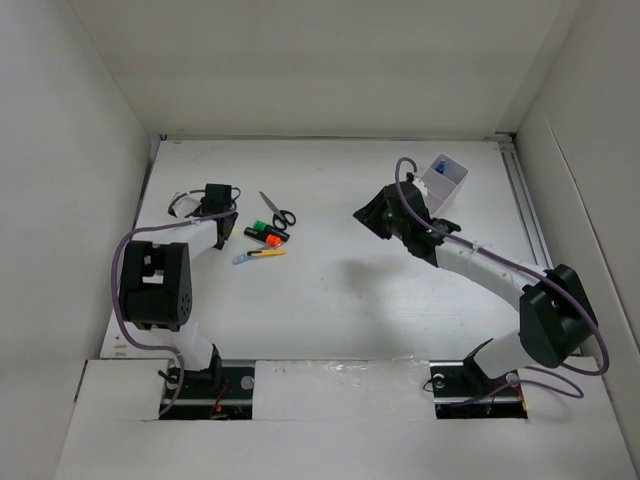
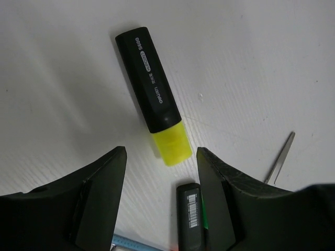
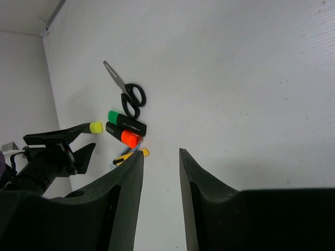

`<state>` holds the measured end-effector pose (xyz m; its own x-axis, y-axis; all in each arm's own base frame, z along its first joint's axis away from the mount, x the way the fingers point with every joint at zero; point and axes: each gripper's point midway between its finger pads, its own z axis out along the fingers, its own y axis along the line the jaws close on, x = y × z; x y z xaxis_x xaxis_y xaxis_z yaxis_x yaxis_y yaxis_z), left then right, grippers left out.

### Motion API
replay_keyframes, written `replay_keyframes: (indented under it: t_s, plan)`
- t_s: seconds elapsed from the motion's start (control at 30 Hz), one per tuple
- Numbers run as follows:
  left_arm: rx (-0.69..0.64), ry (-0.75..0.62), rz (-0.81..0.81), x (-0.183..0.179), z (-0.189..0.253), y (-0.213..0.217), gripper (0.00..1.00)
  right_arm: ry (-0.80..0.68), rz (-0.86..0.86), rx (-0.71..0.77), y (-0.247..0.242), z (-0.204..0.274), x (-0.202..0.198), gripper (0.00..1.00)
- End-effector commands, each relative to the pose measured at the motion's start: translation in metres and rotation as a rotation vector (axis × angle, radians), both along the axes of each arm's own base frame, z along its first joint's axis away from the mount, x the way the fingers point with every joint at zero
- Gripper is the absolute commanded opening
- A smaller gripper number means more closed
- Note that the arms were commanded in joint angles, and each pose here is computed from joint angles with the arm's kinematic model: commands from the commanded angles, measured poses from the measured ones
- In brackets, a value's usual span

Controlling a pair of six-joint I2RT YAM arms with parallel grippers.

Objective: Sort the stationery into containers
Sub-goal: Pick up the stationery from the center of the board.

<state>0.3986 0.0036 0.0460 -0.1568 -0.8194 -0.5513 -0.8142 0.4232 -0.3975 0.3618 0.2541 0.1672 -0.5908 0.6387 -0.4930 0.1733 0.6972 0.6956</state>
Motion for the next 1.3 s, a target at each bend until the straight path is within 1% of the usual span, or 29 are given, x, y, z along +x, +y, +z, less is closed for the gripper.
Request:
replay_keyframes:
  t_s: [0.0,0.13,0.23,0.47,0.53,0.57,0.6,0.67,0.73,0.77,0.83,0.87,0.93,1.0,1.03,1.13,1.23,1.27]
  plan:
    - [-0.025,0.004,0.042,0.000,-0.012,0.012,0.52,-0.050,0.009,0.030,0.004,0.015,0.008,0.40]
    - [-0.046,0.004,0.036,0.003,-0.018,0.011,0.50,-0.053,0.022,0.023,0.007,0.015,0.005,0.40]
    - [-0.040,0.018,0.028,0.008,-0.020,0.011,0.46,-0.053,0.022,0.023,0.007,0.015,0.005,0.40]
    - [0.004,0.047,0.020,0.004,-0.025,0.017,0.45,-0.063,0.032,0.023,0.015,0.019,0.005,0.40]
    - [0.000,0.040,0.006,0.009,-0.019,0.015,0.45,-0.067,0.036,0.016,0.015,0.019,0.005,0.40]
    - [0.009,0.093,-0.003,0.002,-0.026,0.015,0.45,-0.067,0.036,0.016,0.015,0.019,0.005,0.40]
    - [0.019,0.119,0.002,0.000,-0.029,0.017,0.45,-0.067,0.036,0.016,0.015,0.019,0.005,0.40]
    - [0.033,0.147,-0.001,-0.004,-0.032,0.016,0.38,-0.068,0.036,0.017,0.014,0.021,0.003,0.40]
    - [0.039,0.168,-0.008,-0.005,-0.034,0.016,0.35,-0.072,0.055,0.027,0.018,0.025,-0.001,0.40]
    - [0.038,0.162,-0.008,-0.002,-0.029,0.016,0.35,-0.080,0.055,0.032,0.018,0.029,-0.002,0.40]
    - [0.037,0.206,-0.021,-0.005,-0.033,0.014,0.34,-0.080,0.055,0.032,0.018,0.029,-0.002,0.40]
    - [0.047,0.196,-0.014,0.000,-0.027,0.016,0.34,-0.086,0.062,0.042,0.018,0.034,-0.004,0.40]
    - [0.054,0.234,-0.023,-0.005,-0.034,0.017,0.34,-0.086,0.063,0.042,0.018,0.034,-0.004,0.40]
    - [0.059,0.247,-0.031,-0.002,-0.033,0.017,0.35,-0.086,0.063,0.042,0.017,0.034,-0.006,0.40]
    - [0.054,0.275,-0.048,-0.007,-0.038,0.015,0.37,-0.086,0.063,0.042,0.017,0.034,-0.006,0.40]
    - [0.053,0.287,-0.074,-0.005,-0.040,0.013,0.38,-0.092,0.072,0.052,0.018,0.038,-0.008,0.40]
    - [0.054,0.317,-0.075,-0.019,-0.048,0.014,0.40,-0.095,0.062,0.048,0.016,0.038,-0.006,0.40]
    - [0.051,0.302,-0.089,-0.017,-0.045,0.012,0.41,-0.095,0.062,0.048,0.016,0.038,-0.006,0.40]
